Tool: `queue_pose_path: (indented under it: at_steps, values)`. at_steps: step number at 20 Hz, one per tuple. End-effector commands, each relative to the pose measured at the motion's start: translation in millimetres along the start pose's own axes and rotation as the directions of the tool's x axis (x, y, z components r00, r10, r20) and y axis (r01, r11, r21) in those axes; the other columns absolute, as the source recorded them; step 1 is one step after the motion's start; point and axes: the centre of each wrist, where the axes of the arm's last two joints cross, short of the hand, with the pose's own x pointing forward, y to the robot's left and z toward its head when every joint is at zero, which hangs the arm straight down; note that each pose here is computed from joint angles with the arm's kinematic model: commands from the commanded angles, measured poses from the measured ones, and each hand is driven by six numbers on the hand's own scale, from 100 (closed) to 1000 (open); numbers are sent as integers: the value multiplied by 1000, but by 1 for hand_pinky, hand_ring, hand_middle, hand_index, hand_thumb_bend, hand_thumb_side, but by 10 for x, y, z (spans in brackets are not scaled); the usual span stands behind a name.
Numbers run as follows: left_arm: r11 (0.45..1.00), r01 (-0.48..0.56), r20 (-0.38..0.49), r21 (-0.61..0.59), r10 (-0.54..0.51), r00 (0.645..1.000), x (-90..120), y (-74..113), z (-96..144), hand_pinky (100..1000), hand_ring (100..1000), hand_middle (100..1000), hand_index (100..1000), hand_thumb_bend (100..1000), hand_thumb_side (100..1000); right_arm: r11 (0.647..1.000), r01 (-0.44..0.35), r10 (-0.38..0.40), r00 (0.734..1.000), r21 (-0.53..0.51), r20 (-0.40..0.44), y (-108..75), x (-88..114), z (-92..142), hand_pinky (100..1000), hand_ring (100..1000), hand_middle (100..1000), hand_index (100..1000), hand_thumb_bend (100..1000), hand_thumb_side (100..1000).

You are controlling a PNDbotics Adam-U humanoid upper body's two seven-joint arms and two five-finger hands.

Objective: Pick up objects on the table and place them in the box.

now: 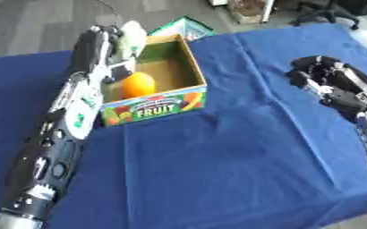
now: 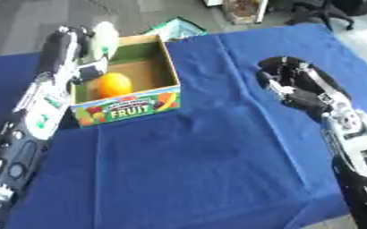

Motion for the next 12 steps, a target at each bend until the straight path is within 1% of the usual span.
queue_pose_path:
  at_steps: [1,2,3,5,7,9,10,12]
  values:
    - [999,-31,27,29,30,999,28,96,-50,800,705,735,839,450,492,1000,-26,26,999,-3,18,-64,74,-29,765,772,612,747,282,360]
    - [997,-61,31,38,60,998,21,115,-47,815,723,754,855,508,577,1000,-26,26,1000,-4,17,-66,72,-26,765,772,612,747,281,359]
    - [995,-92,34,47,90,995,12,137,-44,836,741,771,869,544,657,1000,-26,26,1000,-5,15,-67,69,-23,765,772,612,747,281,359]
    - [987,-150,35,57,149,988,-11,183,-41,882,764,798,893,597,780,1000,-26,26,1000,-7,13,-69,63,-14,765,772,612,747,281,359]
    - [980,-193,37,54,191,981,-34,231,-39,904,773,811,907,598,852,1000,-25,25,1000,-6,11,-66,58,-10,765,772,612,747,281,359]
    - [969,-241,32,59,239,970,-64,304,-35,915,774,812,909,568,882,1000,-24,24,1000,-7,10,-64,56,-9,765,772,612,747,281,359]
    - [960,-270,27,71,269,963,-79,359,-33,916,769,803,897,538,892,1000,-23,24,1000,-8,10,-65,53,-5,765,772,612,747,281,359]
    - [933,-344,18,101,344,939,-103,489,-22,908,747,770,871,492,876,1000,-24,24,1000,-11,5,-72,45,7,765,772,612,747,282,359]
